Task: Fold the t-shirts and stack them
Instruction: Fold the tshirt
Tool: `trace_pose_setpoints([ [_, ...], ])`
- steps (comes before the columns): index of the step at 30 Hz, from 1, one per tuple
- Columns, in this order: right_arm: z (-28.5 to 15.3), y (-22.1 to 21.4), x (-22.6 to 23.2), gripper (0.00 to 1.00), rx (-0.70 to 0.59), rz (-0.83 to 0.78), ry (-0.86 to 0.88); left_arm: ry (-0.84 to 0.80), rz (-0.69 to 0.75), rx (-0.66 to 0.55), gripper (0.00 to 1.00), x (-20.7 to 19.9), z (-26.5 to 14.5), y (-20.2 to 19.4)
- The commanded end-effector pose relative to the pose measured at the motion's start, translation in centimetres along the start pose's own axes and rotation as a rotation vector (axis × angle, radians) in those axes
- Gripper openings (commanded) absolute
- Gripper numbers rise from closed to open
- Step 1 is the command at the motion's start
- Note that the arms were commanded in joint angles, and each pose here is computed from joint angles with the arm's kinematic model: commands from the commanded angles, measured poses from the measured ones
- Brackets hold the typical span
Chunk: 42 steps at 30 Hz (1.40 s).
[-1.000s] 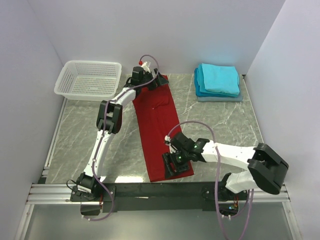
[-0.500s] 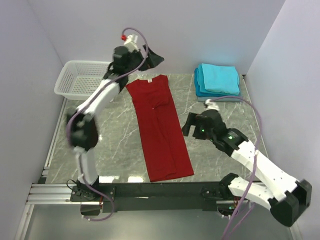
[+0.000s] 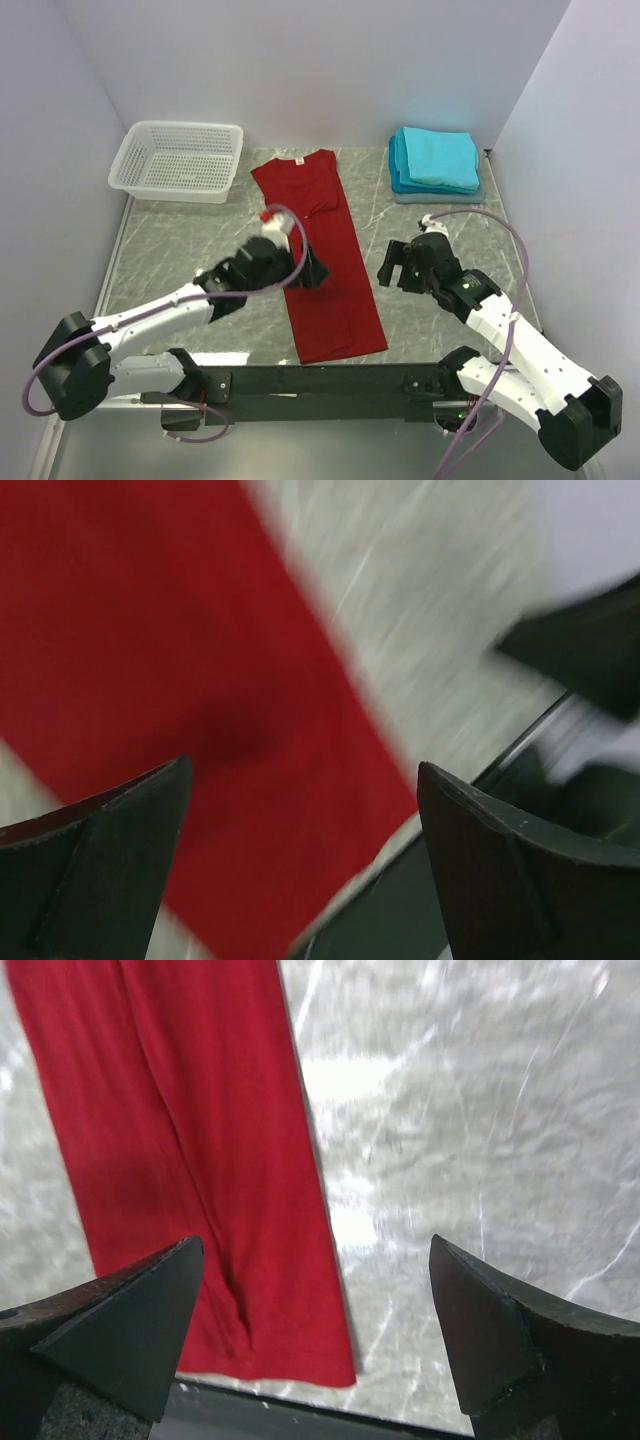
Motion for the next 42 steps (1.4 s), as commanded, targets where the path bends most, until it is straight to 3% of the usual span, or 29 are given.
trace_pose_setpoints([
  [1, 0.4, -1.6, -0.4, 1.00, 0.077, -0.033, 0.028, 0.120, -0.015, 0.127, 0.99, -0.6, -2.4, -4.5],
  [3, 0.6, -2.2, -0.6, 0.99, 0.105, -0.027, 0.028, 0.210, -0.014, 0.251, 0.99, 0.3, -3.5, -7.6],
  [7, 0.9, -4.2, -0.8, 0.96, 0.183, 0.026, 0.051, 0.226, -0.100, 0.434, 0.97, -0.7, -4.6, -13.2],
  [15, 1.0, -6.9, -2.2, 0.91, 0.288, 0.036, 0.020, 0.312, -0.203, 0.559, 0.86, 0.4, -4.8, -18.1],
  [18, 1.1, -7.4, -2.0, 0.89, 0.315, 0.051, 0.043, 0.315, -0.204, 0.585, 0.69, 0.4, -4.6, -18.8],
  [20, 1.2, -7.7, -2.2, 0.89, 0.327, 0.063, 0.022, 0.334, -0.199, 0.595, 0.53, 0.6, -4.5, -19.0],
  [22, 1.3, -8.0, -2.6, 0.89, 0.339, 0.074, -0.015, 0.351, -0.195, 0.602, 0.47, 0.9, -4.4, -19.3],
  [23, 1.3, -8.2, -2.7, 0.88, 0.349, 0.075, -0.018, 0.351, -0.193, 0.604, 0.38, 0.8, -4.3, -19.3],
  [28, 1.1, -9.3, -2.7, 0.82, 0.407, 0.113, -0.014, 0.396, -0.195, 0.658, 0.14, 1.0, -5.2, -19.9],
  [35, 0.6, -11.6, -4.0, 0.78, 0.517, 0.133, -0.065, 0.419, -0.246, 0.675, 0.12, 1.4, -7.0, -20.3],
  [42, 0.2, -14.4, -3.0, 0.69, 0.634, 0.174, 0.104, 0.377, -0.302, 0.669, 0.09, 0.7, -7.5, -21.3],
])
Point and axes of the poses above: each gripper's point midway between its finger pads, its own z axis out along the fingers, its own x axis along the line the jaws close on, y = z × x, the point moved 5 cm from there along -z, back along the fingers, and after that the axes turned 5 degrees about z, right-handed, at the moved point
